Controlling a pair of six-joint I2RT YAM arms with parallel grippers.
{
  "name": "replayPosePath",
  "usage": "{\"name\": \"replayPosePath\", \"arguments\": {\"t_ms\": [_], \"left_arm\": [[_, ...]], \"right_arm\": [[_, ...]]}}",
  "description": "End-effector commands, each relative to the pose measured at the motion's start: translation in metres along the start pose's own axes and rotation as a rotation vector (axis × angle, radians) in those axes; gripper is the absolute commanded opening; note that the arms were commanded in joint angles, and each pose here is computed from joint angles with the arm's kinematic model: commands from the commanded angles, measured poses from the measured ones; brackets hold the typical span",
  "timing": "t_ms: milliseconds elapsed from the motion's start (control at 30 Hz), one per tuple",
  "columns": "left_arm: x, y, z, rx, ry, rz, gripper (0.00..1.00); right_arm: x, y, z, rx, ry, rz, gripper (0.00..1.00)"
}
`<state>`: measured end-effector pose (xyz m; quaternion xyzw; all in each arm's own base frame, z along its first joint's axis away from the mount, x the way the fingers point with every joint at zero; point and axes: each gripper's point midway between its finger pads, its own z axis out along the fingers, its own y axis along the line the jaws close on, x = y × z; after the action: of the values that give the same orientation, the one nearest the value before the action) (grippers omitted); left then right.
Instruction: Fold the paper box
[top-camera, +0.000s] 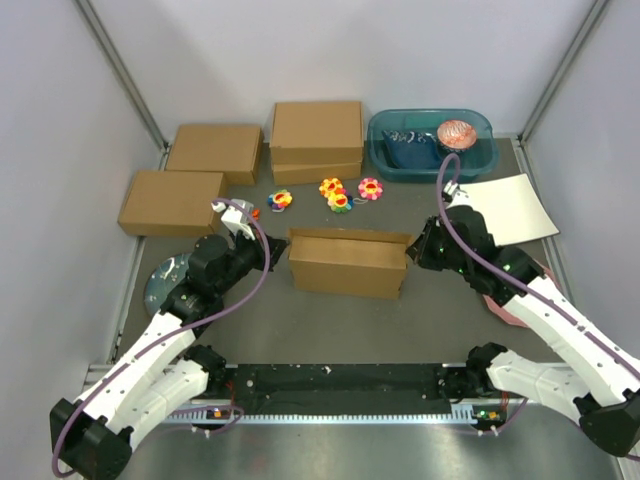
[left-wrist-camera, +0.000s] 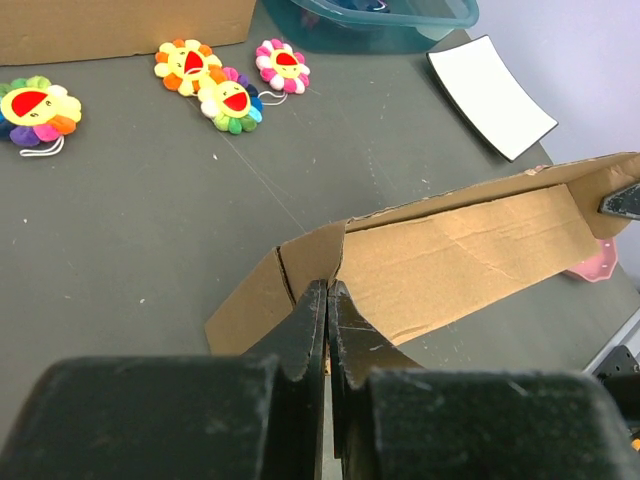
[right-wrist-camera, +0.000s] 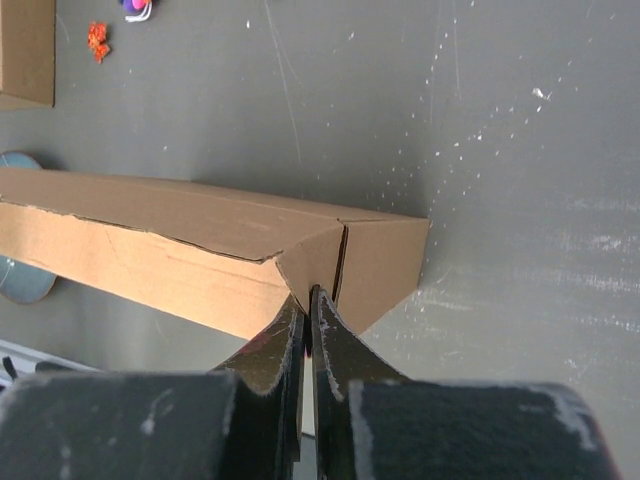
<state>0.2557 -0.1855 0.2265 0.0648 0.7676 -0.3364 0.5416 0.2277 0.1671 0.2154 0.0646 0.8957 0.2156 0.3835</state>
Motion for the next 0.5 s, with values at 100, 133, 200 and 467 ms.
{"name": "replayPosePath", "arguments": {"t_ms": [100, 133, 200, 467], "left_arm": [[0.031, 0.013, -0.003, -0.049, 0.103, -0.015, 0.00], [0.031, 0.013, -0.003, -0.049, 0.105, -0.016, 0.00], [0.032, 0.013, -0.002, -0.047, 0.106, -0.017, 0.00], [0.037, 0.014, -0.002, -0.050, 0.112, -0.020, 0.00]], "right_arm": [[0.006, -0.013, 0.013, 0.032, -0.031, -0.013, 0.00], [0.006, -0.013, 0.014, 0.030, -0.036, -0.014, 0.00], [0.011, -0.019, 0.017, 0.040, -0.036, -0.021, 0.00], [0.028, -0.030, 0.026, 0.059, -0.033, -0.055, 0.00]]}}
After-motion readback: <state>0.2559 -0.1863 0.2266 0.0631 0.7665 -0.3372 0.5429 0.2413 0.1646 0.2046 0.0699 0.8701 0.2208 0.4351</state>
